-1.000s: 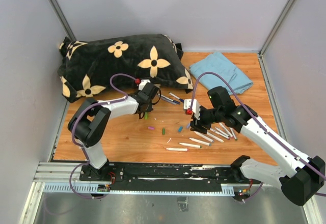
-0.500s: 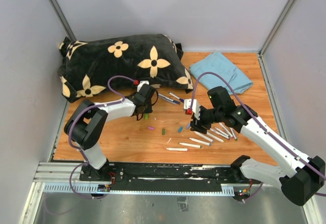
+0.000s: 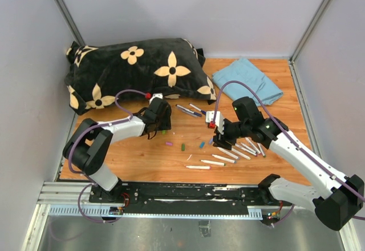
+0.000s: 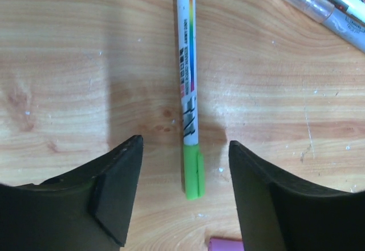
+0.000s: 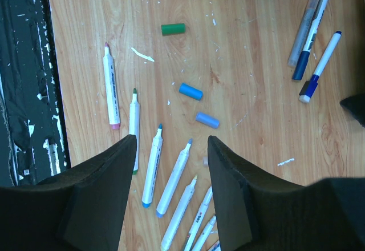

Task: Open the pen caps
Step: Pick up the pen from the center of the board.

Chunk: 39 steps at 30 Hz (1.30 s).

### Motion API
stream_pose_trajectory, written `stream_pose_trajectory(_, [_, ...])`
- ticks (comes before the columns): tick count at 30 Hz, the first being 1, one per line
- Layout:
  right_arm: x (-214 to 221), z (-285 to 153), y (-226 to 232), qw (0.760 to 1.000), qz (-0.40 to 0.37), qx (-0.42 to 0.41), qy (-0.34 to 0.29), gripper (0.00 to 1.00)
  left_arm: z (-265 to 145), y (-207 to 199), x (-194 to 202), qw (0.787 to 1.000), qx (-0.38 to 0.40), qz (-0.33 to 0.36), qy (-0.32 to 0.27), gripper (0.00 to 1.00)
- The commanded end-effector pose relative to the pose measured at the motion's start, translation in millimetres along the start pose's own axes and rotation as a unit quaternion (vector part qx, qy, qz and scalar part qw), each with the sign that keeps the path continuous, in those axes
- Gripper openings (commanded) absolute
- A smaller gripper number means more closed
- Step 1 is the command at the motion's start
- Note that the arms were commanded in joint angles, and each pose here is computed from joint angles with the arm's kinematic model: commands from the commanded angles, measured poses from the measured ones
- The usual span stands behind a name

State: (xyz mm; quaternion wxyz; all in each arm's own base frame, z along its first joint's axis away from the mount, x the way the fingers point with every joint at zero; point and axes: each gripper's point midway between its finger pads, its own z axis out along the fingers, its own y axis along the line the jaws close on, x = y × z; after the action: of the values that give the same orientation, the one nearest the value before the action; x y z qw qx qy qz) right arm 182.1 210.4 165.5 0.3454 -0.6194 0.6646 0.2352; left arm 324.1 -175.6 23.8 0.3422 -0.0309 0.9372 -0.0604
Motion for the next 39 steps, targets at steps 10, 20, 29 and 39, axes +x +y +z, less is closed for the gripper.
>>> stream_pose_trajectory(10, [7,1,-1,1.000,0.010,0.000,0.001,0.54,-26,-4,-17,0.997,0.055,-0.009,-0.058,0.80])
stream_pose_trajectory(20, [7,1,-1,1.000,0.010,-0.001,0.001,0.54,-39,-2,-19,0.994,0.075,-0.010,-0.084,0.87])
stream_pose_trajectory(29, [8,2,-1,1.000,0.010,-0.002,0.002,0.55,-20,4,-6,0.998,0.045,-0.006,-0.052,0.78])
stream_pose_trajectory(39, [7,2,0,1.000,0.010,-0.003,0.001,0.55,-2,-2,-10,0.999,0.025,0.017,-0.021,0.62])
